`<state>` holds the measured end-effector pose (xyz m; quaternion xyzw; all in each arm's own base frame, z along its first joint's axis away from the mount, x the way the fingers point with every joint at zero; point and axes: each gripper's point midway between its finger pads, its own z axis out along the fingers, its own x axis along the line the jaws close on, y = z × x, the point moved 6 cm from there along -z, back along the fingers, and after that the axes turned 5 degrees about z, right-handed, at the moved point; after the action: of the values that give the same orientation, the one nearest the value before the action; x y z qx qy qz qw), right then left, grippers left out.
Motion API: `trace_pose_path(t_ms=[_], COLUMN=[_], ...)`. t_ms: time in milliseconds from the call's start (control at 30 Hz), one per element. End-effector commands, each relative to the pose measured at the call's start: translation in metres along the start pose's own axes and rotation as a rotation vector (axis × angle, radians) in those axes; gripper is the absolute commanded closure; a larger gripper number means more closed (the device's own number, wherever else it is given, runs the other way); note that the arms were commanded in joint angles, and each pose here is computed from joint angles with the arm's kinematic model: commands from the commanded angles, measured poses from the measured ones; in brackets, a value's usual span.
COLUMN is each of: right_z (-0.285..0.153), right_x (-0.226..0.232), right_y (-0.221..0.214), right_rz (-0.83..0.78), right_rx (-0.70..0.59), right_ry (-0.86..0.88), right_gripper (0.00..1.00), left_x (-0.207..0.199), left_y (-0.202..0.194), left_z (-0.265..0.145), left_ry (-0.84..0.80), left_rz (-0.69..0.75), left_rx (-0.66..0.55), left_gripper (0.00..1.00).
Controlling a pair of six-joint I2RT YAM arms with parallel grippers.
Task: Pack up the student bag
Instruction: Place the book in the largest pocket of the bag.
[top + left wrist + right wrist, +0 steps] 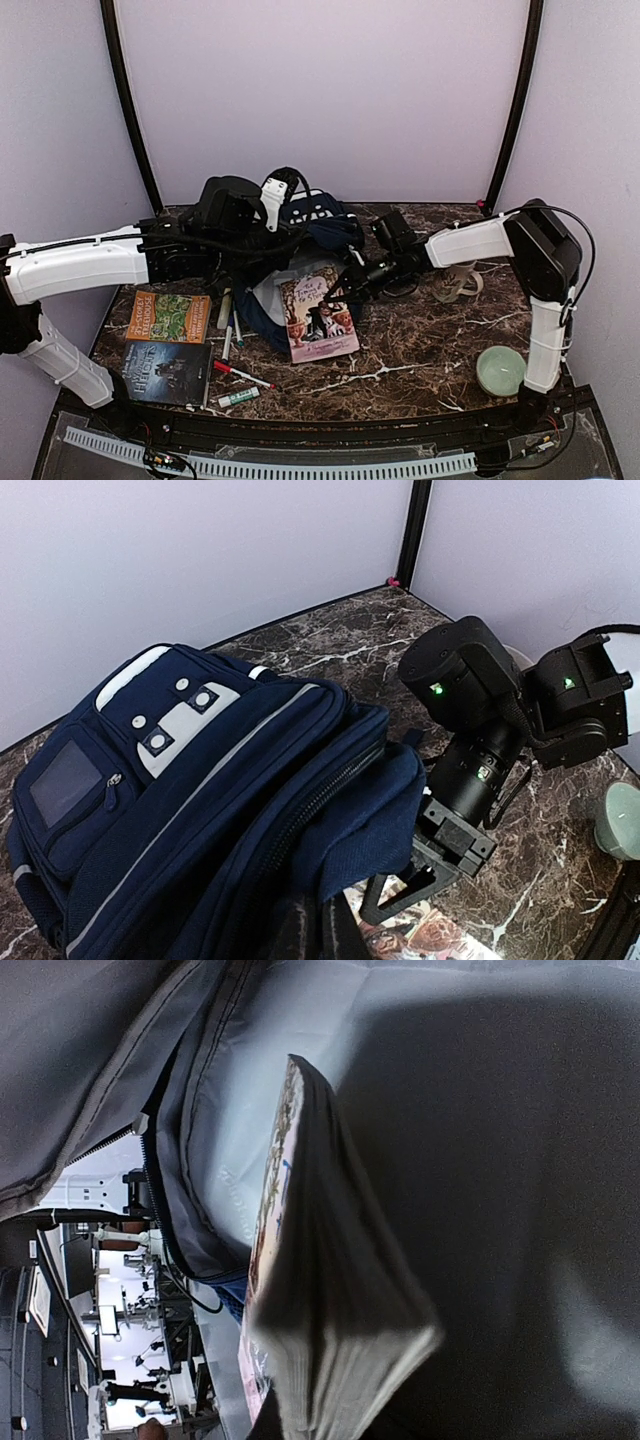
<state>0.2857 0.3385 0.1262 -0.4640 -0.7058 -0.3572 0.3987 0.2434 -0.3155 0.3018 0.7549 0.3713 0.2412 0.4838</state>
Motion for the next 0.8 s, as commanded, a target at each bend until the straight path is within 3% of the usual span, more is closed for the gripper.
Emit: trace_pose_path(t_ms=[0,400,600,633,767], right_z=[0.005,0.014,0.013,0.011,0.010], right_x=[0.023,-0.007,-0.026,-0.029,-0.031], right_y=[0.018,0.075,0.104,0.106,0.108], right_rz=[-0.059,0.024,0.001,0.003,0.022], right_rx=[-0.036,-0.258,-0.331,-0.343,-0.341], right_ry=[0.065,0.141,0.073,0.051,0.044], right_gripper=[1.00,1.00,0.98,0.95,0.69], left_x=[-0.012,-0.019,-0.020,-0.020,-0.018], left_y=[0.044,0.039,0.033,0.032,0.026], left_z=[-0.021,-0.020,-0.016,-0.016,-0.013], left_ry=[-0.109,-0.164,-0.171,-0.170,-0.153], left_rz=[-0.062,-0.032,-0.015,-0.015,-0.009], left_rx=[-0.205,-0.166,-0.156,-0.157,-0.147], left_gripper=[1.00,1.00,1.00,1.00,1.00])
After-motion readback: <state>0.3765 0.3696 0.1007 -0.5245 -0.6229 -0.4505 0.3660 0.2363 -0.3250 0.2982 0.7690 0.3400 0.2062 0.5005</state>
